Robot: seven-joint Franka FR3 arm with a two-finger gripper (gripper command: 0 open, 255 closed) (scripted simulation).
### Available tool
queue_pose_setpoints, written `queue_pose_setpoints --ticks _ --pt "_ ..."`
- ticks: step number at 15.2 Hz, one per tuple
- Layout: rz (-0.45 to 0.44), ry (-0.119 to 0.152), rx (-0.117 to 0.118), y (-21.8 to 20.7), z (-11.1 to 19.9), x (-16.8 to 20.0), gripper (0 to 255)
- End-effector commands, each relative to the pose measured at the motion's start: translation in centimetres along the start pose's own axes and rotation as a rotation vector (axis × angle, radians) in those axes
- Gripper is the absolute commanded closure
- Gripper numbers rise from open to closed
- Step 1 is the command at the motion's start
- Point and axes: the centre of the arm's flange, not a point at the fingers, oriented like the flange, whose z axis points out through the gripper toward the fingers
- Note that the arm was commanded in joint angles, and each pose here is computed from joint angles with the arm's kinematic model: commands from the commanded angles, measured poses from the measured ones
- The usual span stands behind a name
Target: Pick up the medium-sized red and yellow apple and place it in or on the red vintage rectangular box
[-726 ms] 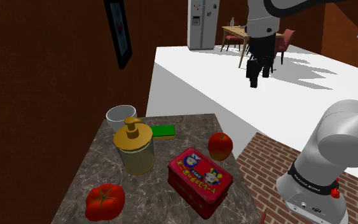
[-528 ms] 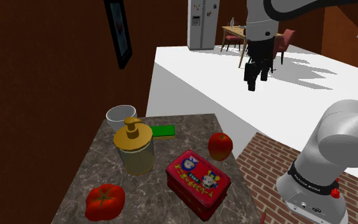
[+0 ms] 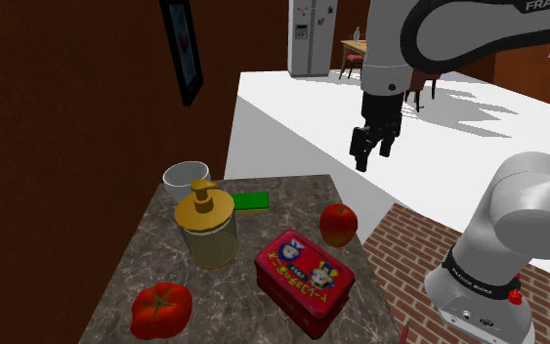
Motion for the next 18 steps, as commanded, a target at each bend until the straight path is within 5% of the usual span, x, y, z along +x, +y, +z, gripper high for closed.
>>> queue_pose_setpoints --ticks 1,6,18 --pt "0.018 0.02 0.027 -1.9 1.3 -0.2 0" --pt "0.057 0.067 0.087 -7.0 3.9 -0.5 0" --pt "0.057 0.067 0.087 -7.3 7.9 -0.3 0"
